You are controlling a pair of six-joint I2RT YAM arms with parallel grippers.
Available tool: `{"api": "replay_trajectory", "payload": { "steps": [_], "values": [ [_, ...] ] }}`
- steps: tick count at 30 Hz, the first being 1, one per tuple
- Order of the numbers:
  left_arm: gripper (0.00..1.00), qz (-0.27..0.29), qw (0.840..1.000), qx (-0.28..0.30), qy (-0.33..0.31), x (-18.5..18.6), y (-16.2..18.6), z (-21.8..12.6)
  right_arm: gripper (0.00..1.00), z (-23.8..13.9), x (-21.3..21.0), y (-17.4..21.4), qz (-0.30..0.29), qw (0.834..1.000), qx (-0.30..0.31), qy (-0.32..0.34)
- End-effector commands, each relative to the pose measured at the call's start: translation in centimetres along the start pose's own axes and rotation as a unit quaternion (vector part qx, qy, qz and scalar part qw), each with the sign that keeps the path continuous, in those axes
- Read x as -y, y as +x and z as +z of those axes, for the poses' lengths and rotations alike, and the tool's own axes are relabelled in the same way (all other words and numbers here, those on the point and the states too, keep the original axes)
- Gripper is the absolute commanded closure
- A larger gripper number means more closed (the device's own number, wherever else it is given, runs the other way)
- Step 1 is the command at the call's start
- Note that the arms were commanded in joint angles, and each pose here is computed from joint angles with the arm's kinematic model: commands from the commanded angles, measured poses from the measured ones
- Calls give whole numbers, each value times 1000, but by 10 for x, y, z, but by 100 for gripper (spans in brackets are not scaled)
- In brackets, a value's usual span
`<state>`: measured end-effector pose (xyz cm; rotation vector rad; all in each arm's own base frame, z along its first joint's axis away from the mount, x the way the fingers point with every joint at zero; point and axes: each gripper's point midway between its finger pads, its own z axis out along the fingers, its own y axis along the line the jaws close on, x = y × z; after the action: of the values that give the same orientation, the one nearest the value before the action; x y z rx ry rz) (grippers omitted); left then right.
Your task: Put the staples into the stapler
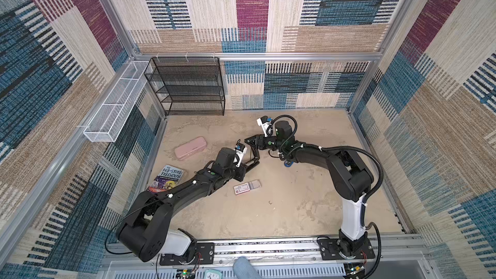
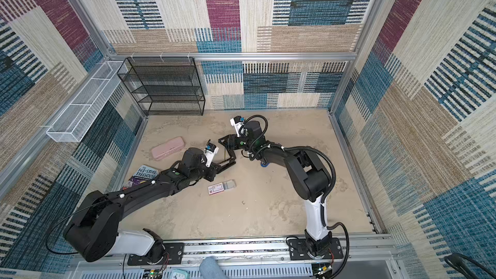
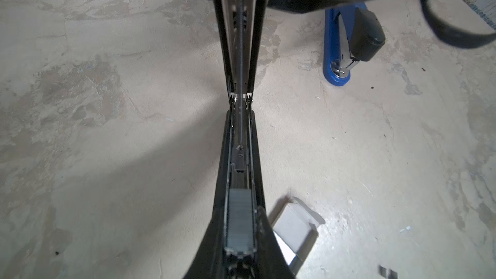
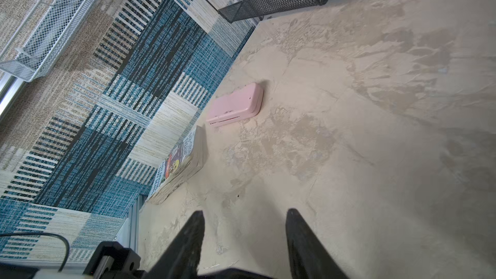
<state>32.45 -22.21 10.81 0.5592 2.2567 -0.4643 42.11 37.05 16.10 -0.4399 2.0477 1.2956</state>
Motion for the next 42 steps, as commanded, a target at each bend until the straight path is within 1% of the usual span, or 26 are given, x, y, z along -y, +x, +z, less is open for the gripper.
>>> {"api": "replay_trajectory", "payload": {
  "steps": [1, 11, 36, 42],
  "values": [
    [96, 1, 1000, 27, 0, 1, -19, 0, 49, 0, -13, 7, 18, 1000, -16, -16],
    [96, -5, 1000, 15, -12, -2, -24, 3, 48, 4, -19, 16, 13, 1000, -24, -13],
    [97, -18, 999, 8, -29, -10, -37, 6, 43, 7, -36, 26, 3, 999, -34, -9],
    [97, -21, 999, 9, -37, -14, -35, 4, 41, 6, -27, 25, 10, 999, -30, 18]
  ]
}}
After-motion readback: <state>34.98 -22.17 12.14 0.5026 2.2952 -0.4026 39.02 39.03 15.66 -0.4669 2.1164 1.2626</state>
